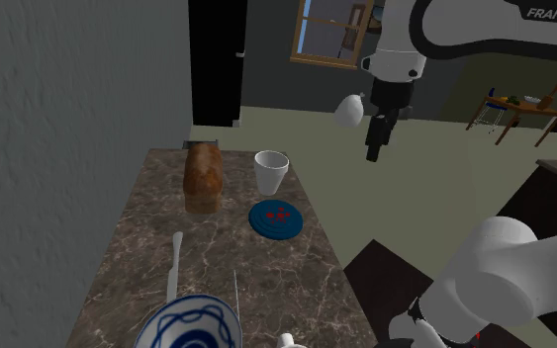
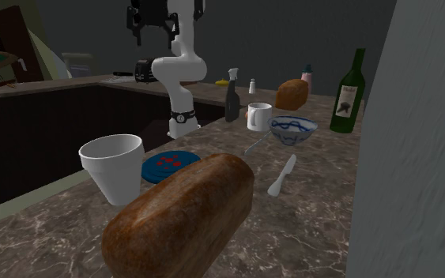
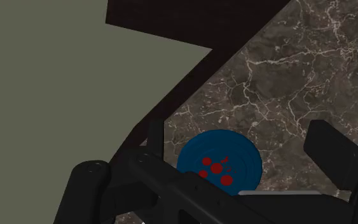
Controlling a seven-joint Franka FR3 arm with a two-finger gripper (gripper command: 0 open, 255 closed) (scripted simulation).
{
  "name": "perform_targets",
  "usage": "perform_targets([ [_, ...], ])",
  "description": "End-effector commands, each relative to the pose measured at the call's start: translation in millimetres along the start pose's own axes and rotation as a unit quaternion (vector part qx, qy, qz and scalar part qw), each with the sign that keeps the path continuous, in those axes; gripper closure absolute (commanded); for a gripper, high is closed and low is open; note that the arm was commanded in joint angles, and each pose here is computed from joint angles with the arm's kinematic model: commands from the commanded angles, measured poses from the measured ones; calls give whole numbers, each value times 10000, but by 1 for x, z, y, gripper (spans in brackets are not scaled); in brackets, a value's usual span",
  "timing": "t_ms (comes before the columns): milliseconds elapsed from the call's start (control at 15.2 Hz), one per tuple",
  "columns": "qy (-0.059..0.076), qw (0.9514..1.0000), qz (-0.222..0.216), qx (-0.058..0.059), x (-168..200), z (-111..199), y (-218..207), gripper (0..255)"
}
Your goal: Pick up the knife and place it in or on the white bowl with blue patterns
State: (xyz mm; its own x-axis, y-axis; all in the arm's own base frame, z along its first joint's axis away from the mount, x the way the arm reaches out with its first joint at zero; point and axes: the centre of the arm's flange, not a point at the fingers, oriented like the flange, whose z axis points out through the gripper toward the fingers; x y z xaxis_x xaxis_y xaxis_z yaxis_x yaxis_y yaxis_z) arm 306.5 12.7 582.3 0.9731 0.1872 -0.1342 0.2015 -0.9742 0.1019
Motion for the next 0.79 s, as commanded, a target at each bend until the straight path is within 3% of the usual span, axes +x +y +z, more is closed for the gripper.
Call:
perform_targets([
  [0,0,10000,0,0,0,0,0,0],
  [726,32,9954,916,291,56,64,-108,0],
])
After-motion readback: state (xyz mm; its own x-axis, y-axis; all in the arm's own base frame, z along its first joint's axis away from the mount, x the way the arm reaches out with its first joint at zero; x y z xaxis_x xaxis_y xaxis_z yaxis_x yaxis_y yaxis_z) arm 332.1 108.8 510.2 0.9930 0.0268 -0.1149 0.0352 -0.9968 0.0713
